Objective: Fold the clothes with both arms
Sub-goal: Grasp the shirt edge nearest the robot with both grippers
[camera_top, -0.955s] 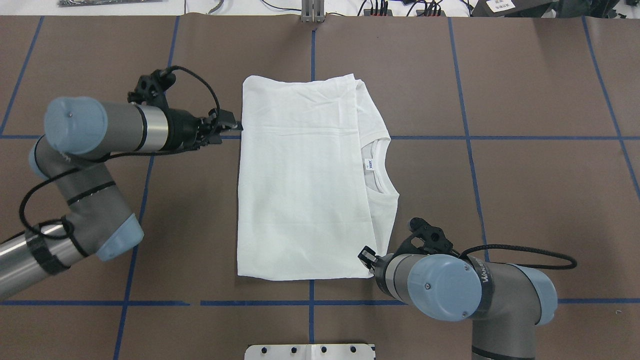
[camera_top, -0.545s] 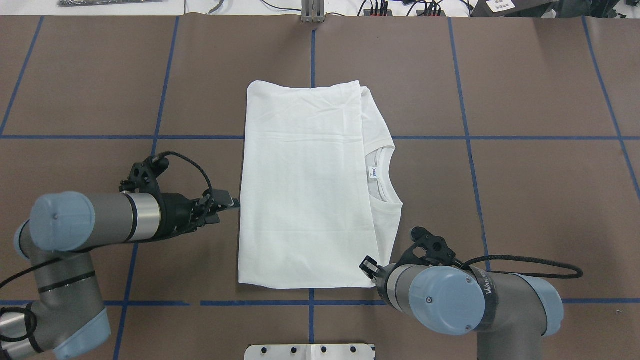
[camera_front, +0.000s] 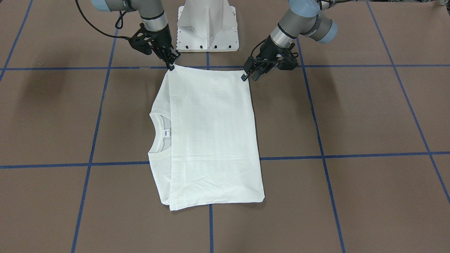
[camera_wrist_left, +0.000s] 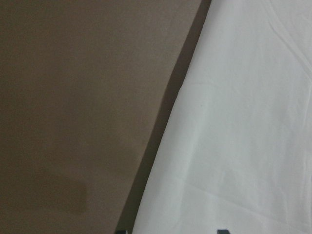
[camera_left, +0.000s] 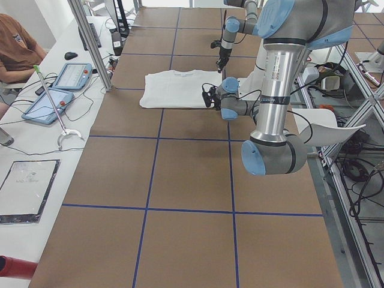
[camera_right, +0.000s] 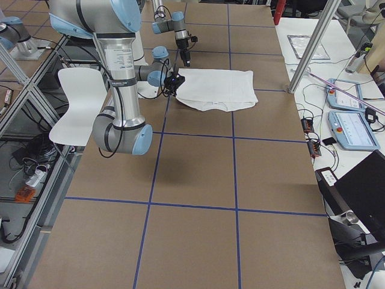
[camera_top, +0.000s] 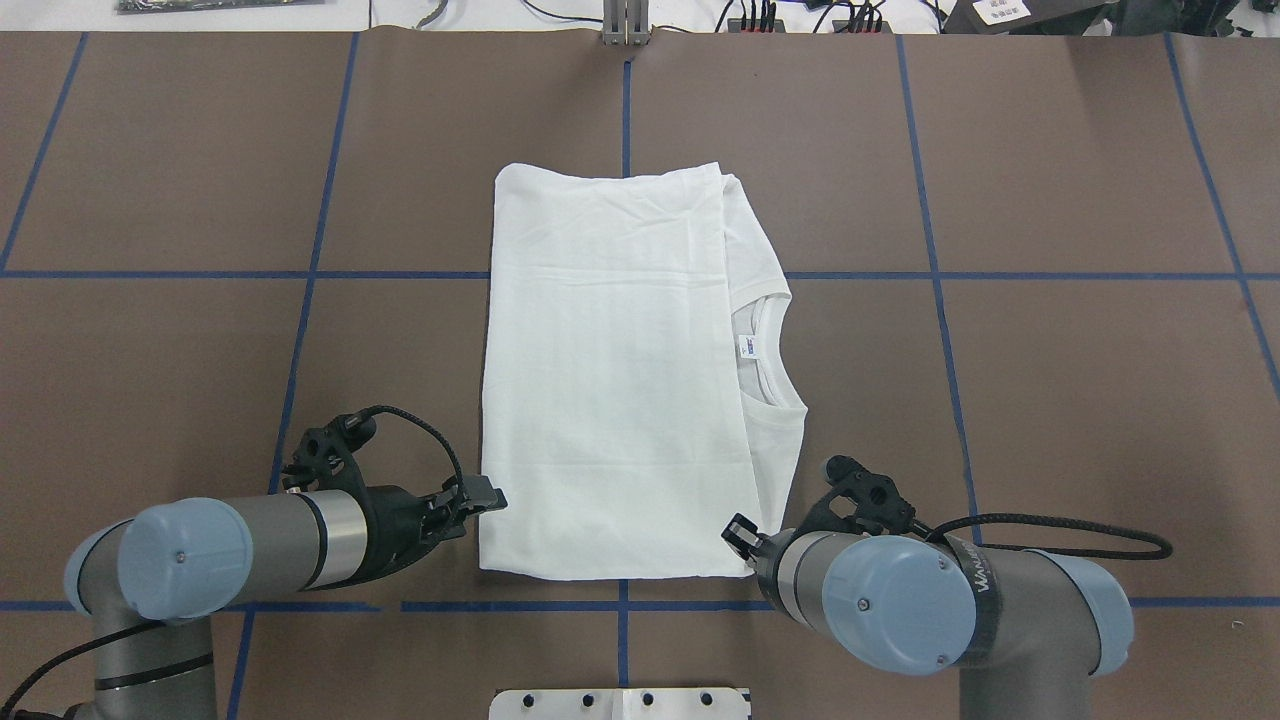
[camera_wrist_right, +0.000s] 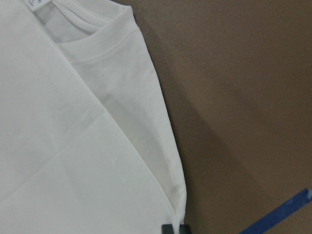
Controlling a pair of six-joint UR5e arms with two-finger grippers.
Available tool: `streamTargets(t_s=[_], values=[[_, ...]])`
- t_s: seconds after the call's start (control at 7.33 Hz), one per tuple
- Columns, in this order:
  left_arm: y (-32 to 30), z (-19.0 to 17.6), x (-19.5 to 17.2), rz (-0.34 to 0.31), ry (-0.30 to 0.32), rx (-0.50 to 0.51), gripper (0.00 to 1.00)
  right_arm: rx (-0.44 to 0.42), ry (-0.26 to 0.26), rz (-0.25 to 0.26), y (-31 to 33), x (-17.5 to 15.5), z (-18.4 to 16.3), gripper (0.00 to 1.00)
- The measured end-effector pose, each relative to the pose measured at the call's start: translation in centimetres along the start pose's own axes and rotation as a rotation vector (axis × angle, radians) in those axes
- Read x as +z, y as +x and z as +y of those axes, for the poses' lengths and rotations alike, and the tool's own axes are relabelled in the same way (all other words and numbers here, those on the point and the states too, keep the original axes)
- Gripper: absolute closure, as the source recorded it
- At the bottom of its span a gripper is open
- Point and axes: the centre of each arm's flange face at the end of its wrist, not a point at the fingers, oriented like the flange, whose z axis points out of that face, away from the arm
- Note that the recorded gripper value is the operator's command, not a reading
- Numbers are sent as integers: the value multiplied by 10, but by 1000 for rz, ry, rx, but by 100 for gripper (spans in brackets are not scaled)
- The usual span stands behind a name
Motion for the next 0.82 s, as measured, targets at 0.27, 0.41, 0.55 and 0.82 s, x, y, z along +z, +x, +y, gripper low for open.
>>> streamTargets(t_s=[0.27,0.41,0.55,0.82], values=[[-2,14,6,-22,-11,5,40,0,-2,-3,0,-2,0,100],[-3,18,7,-30,-14,7,41,0,-4,-6,0,-4,0,100],[-5,21,9,-39,-16,8,43,0,-5,-8,1,-6,-1,100],[-8,26,11,-50,-24,11,45,0,-5,-8,2,-8,-2,100]])
